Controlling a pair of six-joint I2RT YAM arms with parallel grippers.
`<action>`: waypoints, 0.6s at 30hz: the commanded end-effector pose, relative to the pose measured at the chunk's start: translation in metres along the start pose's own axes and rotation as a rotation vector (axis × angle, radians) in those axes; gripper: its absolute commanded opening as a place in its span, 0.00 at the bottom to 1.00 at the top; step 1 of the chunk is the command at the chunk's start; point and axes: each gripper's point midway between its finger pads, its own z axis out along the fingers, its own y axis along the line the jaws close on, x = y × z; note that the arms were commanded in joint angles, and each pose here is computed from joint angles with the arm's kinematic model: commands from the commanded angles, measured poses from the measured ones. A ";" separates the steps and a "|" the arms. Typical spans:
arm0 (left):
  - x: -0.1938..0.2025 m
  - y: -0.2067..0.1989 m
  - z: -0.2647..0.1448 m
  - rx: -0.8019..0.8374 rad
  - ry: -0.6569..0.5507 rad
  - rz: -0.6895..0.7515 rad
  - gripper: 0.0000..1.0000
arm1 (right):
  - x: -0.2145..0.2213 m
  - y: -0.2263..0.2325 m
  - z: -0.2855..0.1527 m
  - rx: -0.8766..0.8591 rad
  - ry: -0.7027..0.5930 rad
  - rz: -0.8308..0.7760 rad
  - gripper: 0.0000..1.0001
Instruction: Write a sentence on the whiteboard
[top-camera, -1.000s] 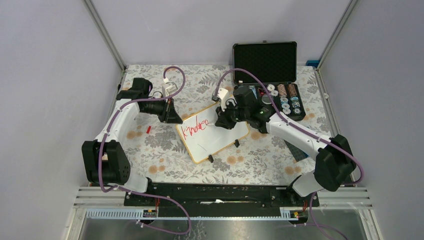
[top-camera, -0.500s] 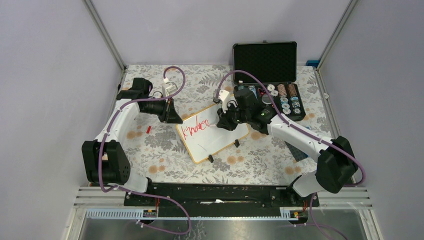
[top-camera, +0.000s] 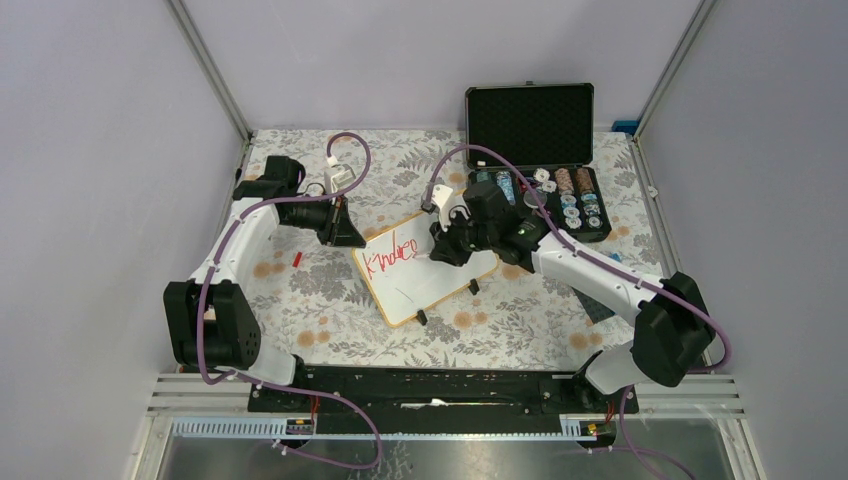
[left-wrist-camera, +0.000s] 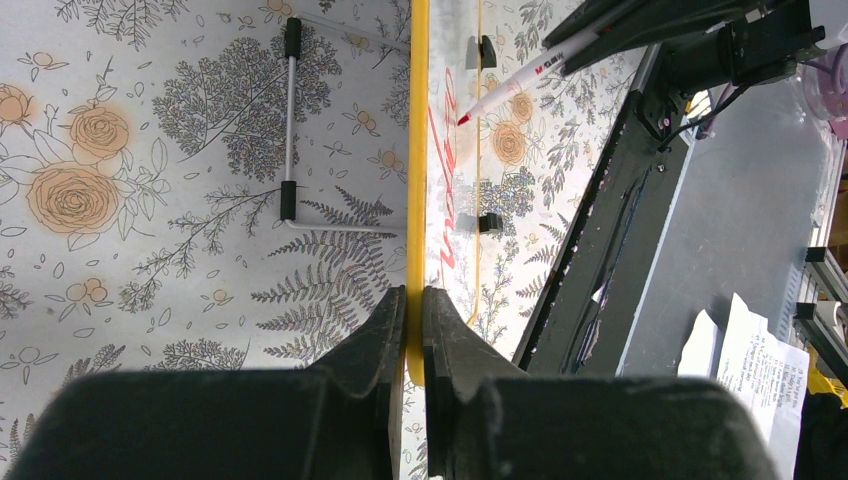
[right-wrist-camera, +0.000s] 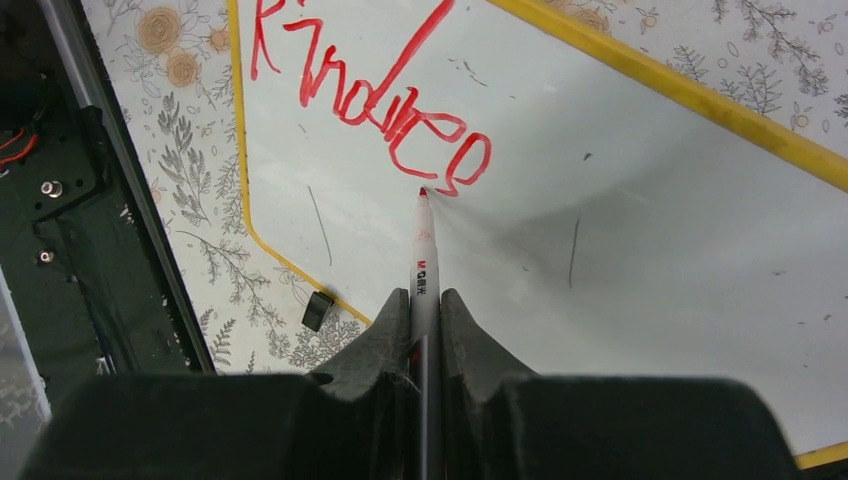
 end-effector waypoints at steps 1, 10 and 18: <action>0.011 -0.006 0.009 0.033 0.045 -0.009 0.00 | -0.015 0.007 -0.001 -0.009 -0.022 -0.029 0.00; 0.010 -0.006 0.009 0.035 0.045 -0.012 0.00 | -0.030 0.012 -0.029 -0.061 -0.055 0.002 0.00; 0.010 -0.006 0.010 0.038 0.048 -0.012 0.00 | -0.043 -0.026 -0.044 0.046 -0.098 0.060 0.00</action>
